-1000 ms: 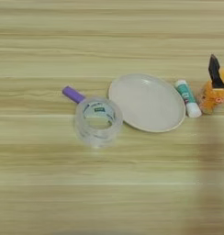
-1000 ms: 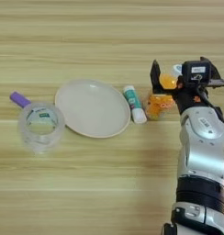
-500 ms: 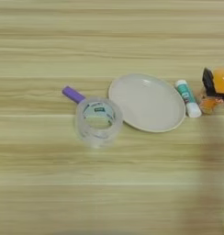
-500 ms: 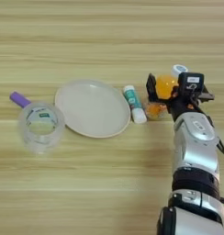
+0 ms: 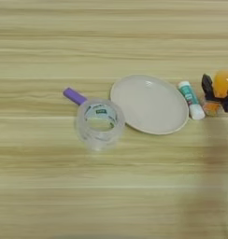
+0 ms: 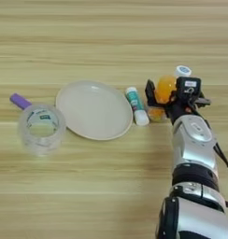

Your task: Move the objects on the table

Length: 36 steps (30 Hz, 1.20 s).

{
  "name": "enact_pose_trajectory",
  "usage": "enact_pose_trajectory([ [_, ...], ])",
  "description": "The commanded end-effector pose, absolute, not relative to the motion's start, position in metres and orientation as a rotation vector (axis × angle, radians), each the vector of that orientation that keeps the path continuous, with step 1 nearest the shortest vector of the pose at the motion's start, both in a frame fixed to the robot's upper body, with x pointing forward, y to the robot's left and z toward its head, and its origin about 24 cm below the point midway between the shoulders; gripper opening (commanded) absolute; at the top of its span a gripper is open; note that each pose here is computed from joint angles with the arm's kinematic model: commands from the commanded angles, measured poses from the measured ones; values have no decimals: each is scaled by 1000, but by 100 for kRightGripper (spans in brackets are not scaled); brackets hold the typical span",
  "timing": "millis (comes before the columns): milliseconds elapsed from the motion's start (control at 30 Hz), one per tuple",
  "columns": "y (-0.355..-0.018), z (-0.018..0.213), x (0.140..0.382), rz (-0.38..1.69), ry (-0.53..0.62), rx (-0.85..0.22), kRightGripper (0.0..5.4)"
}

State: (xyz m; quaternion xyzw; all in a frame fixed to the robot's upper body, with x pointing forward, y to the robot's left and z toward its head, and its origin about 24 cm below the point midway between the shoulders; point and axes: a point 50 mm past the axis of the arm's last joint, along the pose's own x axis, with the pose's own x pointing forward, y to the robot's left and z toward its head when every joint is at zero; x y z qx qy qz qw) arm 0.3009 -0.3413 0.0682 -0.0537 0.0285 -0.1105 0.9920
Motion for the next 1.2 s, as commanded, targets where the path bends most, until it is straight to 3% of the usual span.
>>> enact_pose_trajectory([
  [33,-349,120,317,-221,-111,-178,468],
  [400,-349,120,317,-220,-114,-184,356],
  [800,-348,127,318,-214,-143,-202,353],
  [1200,-335,169,323,-164,-286,-277,352],
])
